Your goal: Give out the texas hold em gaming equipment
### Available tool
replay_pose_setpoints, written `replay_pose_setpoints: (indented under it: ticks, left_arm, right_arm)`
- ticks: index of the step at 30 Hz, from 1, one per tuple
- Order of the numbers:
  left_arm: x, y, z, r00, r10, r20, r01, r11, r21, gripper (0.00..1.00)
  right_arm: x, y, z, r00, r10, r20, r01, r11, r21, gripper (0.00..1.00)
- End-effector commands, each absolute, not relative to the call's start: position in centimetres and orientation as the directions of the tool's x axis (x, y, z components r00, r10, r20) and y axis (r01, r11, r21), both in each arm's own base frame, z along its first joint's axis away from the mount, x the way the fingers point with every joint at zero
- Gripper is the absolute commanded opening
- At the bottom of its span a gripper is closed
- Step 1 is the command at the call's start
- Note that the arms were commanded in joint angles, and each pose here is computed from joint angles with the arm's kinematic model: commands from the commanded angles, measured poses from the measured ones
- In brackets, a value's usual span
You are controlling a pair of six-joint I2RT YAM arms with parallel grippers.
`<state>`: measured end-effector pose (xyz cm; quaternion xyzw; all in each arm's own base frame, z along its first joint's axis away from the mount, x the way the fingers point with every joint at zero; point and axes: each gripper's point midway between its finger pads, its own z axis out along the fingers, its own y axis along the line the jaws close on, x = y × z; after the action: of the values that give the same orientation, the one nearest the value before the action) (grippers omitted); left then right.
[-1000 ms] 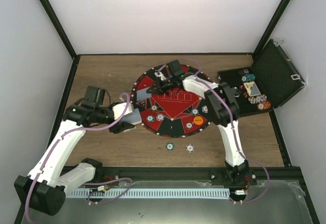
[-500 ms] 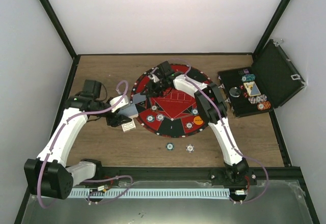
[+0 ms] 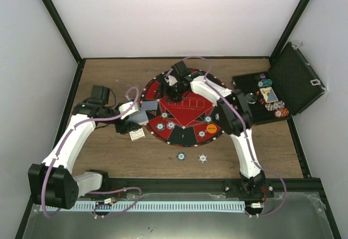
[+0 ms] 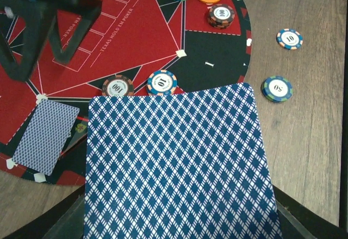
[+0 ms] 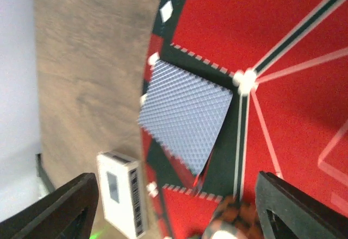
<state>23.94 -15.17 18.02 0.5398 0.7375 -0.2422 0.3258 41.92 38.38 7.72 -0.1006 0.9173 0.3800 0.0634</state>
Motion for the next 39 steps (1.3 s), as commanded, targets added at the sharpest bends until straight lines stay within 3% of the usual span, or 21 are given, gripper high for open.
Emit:
replay_pose_setpoints:
  ticks: [1, 7, 17, 39]
  left_arm:
    - [24.8, -15.6, 18.0, -0.155, 0.624, -0.766, 0.962, 0.272, 0.027, 0.05]
    - [25.5, -15.9, 17.5, -0.17, 0.614, -0.771, 0.962, 0.271, 0.004, 0.05]
    - [25.6, -16.2, 17.7, -0.165, 0.608, -0.776, 0.964, 0.267, 0.004, 0.05]
    - [24.4, -16.4, 17.8, -0.131, 0.627, -0.768, 0.969, 0.243, 0.034, 0.05]
  right_arm:
    - [40.5, 37.7, 15.9, -0.941, -0.089, -0.326, -0.312, 0.601, 0.736, 0.84]
    - [34.1, 36.9, 21.4, -0.938, -0.076, -0.337, -0.337, 0.415, 0.845, 0.88]
    - [26.6, 38.4, 22.8, -0.938, -0.147, -0.314, -0.344, 0.281, 0.896, 0.9]
    - [24.0, 45.5, 20.7, -0.929, -0.285, -0.236, -0.295, 0.187, 0.937, 0.81]
